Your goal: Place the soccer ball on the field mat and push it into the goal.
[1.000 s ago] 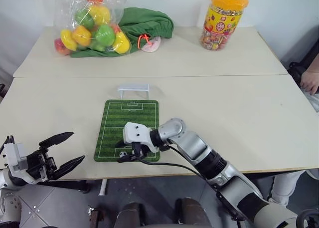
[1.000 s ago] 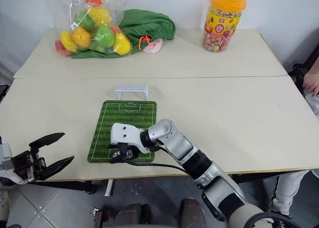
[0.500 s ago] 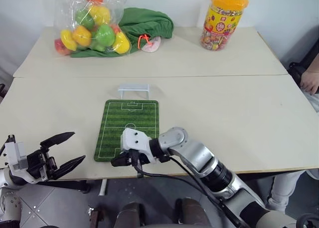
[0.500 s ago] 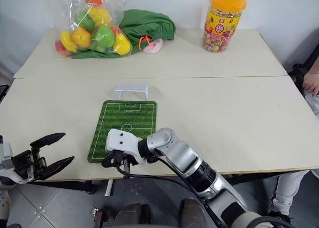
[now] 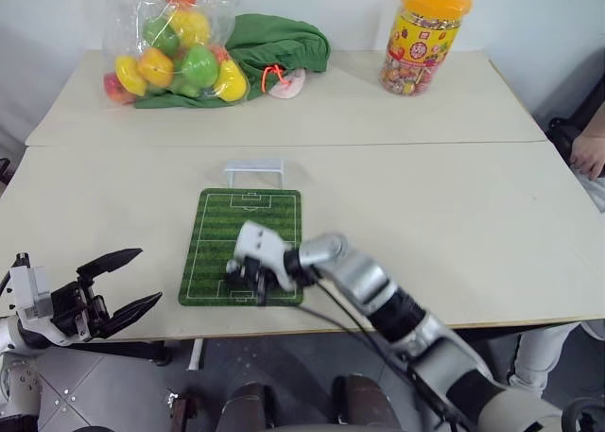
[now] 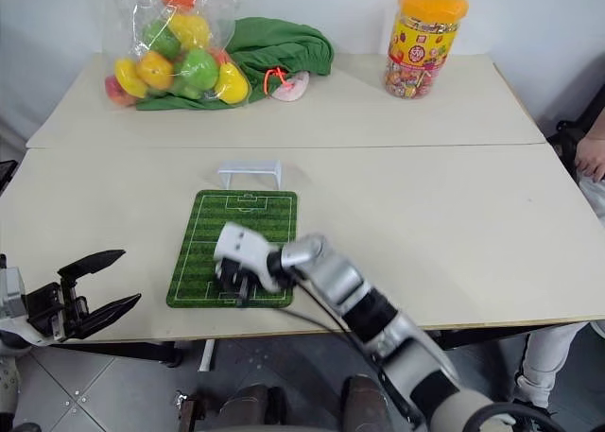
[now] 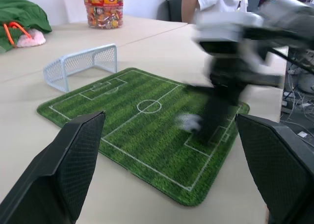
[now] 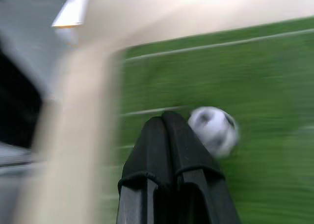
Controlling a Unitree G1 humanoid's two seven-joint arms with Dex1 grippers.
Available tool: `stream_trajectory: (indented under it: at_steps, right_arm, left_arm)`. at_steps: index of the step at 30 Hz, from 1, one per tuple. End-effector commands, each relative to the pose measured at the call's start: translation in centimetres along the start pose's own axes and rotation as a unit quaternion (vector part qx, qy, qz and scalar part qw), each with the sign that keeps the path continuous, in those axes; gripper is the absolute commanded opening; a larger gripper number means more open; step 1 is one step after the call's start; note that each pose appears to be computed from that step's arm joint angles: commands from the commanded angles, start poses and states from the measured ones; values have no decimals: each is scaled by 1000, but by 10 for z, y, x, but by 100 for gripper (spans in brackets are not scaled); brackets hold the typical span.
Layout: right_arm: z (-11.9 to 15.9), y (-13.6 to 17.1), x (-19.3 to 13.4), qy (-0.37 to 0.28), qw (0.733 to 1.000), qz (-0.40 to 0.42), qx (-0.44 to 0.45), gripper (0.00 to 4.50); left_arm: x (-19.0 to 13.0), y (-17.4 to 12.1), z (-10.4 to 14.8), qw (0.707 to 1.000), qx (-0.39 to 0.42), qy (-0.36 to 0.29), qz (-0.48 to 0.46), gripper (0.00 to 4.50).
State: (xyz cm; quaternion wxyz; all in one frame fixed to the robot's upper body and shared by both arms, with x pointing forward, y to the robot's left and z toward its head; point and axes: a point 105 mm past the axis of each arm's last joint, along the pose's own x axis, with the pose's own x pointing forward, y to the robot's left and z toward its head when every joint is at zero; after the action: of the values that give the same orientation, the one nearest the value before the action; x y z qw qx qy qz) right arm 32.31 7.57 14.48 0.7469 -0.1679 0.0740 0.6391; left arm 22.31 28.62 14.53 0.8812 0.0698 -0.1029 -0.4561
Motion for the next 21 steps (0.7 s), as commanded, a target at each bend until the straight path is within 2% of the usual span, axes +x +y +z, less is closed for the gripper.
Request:
stream_trajectory:
  at_steps: [1,6,10,16,19,21]
  right_arm:
    - [44,-31,-17,-69,996,-51,-21,3]
    - [63,-54,-42,-105,989,-102,-15,3]
    - [63,-53,-60,-117,988,-101,-10,3]
    - [49,-49,-90,-111,989,-93,-13,3]
    - [29,-49,-116,-89,992,-90,-18,3]
    - [11,-42,-134,-67,996,-63,-9,39]
  left_arm:
    - [0,7,5,1000,15,1,1,450]
    - [3,15,5,1000,24,-3,12,450]
    - [4,19,4,999,27,-5,27,450]
    - [2,29,5,997,27,-12,67,450]
    - [-3,38,8,994,24,-14,101,450]
    - [-8,43,9,992,17,-12,123,450]
